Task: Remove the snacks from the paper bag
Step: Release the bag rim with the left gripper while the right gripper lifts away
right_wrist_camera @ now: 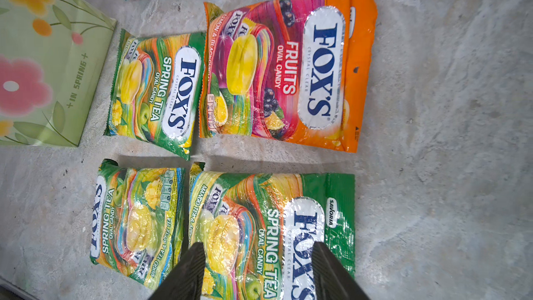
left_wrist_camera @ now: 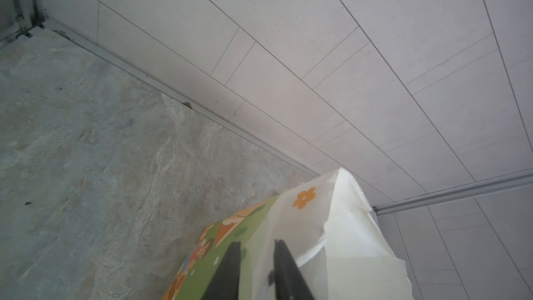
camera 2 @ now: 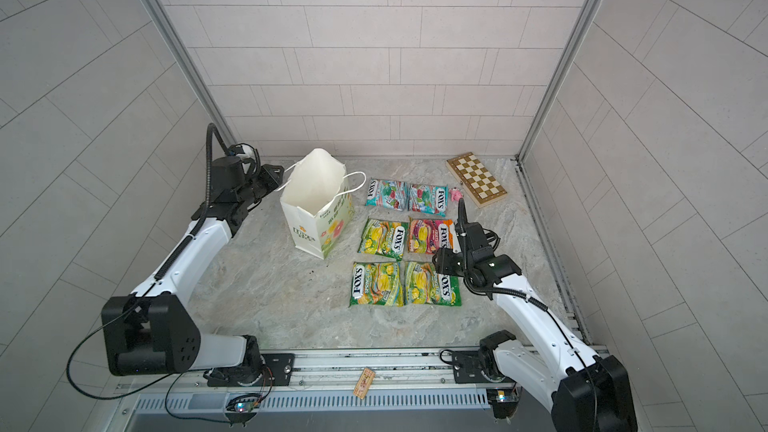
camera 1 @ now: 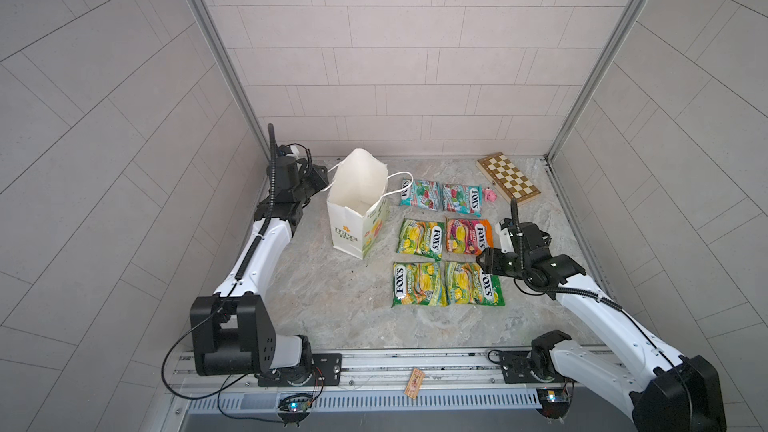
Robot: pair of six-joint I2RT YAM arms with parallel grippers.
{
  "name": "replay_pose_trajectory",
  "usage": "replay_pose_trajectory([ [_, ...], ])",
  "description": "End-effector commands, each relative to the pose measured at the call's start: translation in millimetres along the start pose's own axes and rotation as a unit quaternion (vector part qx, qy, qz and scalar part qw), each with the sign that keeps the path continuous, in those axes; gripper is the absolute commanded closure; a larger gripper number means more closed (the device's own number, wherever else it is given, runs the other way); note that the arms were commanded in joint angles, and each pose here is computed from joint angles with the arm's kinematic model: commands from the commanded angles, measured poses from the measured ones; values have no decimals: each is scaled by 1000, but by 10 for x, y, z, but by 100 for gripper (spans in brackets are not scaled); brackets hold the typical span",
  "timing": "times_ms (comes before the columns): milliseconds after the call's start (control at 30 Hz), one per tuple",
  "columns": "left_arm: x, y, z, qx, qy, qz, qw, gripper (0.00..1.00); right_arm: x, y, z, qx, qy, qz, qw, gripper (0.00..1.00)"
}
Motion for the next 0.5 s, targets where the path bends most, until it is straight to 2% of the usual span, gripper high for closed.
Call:
replay_pose_trajectory([
  [0, 34, -100, 10, 12, 16, -17, 1000, 49, -53, -11, -40, -18, -2, 3, 1000, 39],
  [133, 78, -220, -20, 24, 33, -31, 999, 14, -63, -30, -63, -32, -2, -1, 999, 39],
  [233, 108, -375, -107, 14, 55, -42, 998, 0, -62, -60, -94, -51, -1, -8, 999, 39],
  [367, 135, -627, -234, 3, 92, -56, 994, 0, -54, -117, -159, -92, -1, -21, 995, 39],
  [467, 138, -838, -260, 28, 108, -73, 991, 0, -29, -174, -222, -131, 4, -36, 991, 39],
])
Point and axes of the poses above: each gripper's point midway between its finger pads, its own y axis out along the fingers, its own z axis along the line the jaws close on, x = y × z, the point moved 10 cm from there along -y, back along the fingers, and after that the axes turned 15 degrees about -y, right-handed, at the moved point
